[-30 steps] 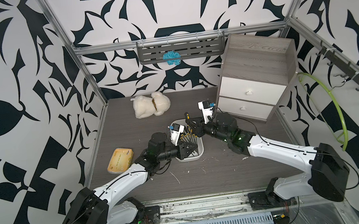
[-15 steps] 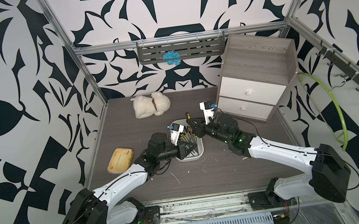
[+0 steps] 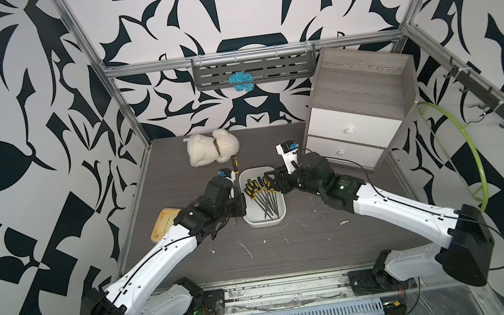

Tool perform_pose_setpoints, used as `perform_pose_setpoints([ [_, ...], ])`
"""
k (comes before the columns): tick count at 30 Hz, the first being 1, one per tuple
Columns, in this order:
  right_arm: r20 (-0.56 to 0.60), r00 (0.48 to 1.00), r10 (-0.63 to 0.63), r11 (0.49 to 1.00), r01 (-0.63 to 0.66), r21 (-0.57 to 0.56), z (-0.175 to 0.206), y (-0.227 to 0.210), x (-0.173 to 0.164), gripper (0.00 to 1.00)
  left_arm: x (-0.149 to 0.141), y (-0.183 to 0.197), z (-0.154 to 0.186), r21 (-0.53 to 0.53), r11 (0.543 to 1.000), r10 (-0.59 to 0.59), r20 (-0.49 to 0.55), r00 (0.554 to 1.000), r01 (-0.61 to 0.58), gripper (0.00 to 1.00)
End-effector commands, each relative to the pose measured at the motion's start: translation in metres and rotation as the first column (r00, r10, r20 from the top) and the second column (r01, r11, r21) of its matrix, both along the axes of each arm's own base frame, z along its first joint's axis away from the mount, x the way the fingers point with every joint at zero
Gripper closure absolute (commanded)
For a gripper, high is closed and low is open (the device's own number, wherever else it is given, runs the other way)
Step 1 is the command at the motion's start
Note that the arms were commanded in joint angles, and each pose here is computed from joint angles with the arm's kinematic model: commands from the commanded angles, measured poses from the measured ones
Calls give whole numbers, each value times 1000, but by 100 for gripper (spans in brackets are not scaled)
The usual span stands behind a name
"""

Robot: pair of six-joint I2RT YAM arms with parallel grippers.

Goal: Take the file tool out of the storage box
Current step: Pick up the file tool from the storage box, then place the file tool at the center of the board.

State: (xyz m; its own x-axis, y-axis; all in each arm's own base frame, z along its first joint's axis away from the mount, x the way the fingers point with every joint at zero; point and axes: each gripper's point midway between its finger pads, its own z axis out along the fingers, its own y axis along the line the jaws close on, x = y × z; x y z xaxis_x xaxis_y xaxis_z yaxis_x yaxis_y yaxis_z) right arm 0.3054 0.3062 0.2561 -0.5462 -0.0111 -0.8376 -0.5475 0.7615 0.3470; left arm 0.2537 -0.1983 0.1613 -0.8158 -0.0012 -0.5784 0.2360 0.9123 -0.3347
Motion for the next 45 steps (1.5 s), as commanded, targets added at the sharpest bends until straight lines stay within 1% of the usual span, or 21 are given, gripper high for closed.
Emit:
perform_pose_setpoints([
  [1, -56, 998, -11, 988, 3, -155, -21, -11, -3, 49, -14, 47, -45, 219, 970, 142, -180, 973, -101, 100],
  [2, -67, 998, -5, 987, -6, -162, -22, -11, -4, 49, -14, 53, -53, 233, 965, 172, -227, 959, -118, 100],
  [5, -67, 998, 7, 983, -19, -181, -25, -12, -6, 49, -10, 64, -78, 280, 950, 225, -313, 923, -137, 100],
  [8, -57, 998, 1, 980, -12, -196, -29, -15, -5, 49, -9, 73, -97, 316, 938, 263, -383, 885, -143, 100],
  [9, -56, 998, -2, 979, -10, -206, -31, -15, -4, 49, -8, 73, -101, 320, 938, 263, -393, 881, -137, 100],
  [13, -72, 997, 0, 972, -17, -233, -41, -13, -1, 50, -4, 76, -109, 342, 932, 265, -410, 873, -122, 100],
  [17, -97, 995, 3, 967, -28, -253, -51, -10, 0, 50, -2, 76, -118, 362, 928, 261, -449, 855, -93, 100],
  [20, -106, 994, 1, 965, -29, -262, -56, -9, 2, 50, 0, 77, -124, 395, 916, 268, -468, 842, -73, 100],
  [24, -112, 994, 1, 963, -31, -269, -60, -8, 3, 50, 2, 73, -131, 388, 920, 257, -494, 831, -54, 100],
  [32, -129, 992, 1, 960, -38, -279, -68, -6, 4, 50, 8, 73, -141, 428, 903, 269, -517, 813, -26, 100],
  [36, -133, 991, 3, 959, -40, -281, -70, -5, 4, 50, 11, 67, -141, 398, 917, 242, -518, 820, -19, 100],
  [39, -142, 990, 4, 958, -45, -283, -73, -4, 4, 50, 12, 67, -144, 408, 913, 243, -527, 814, -8, 100],
  [43, -147, 989, 3, 957, -45, -285, -75, -3, 5, 50, 10, 62, -149, 388, 921, 225, -554, 801, 9, 100],
  [45, -151, 988, 3, 957, -47, -288, -77, -3, 5, 50, 9, 65, -150, 400, 916, 234, -552, 800, 7, 100],
])
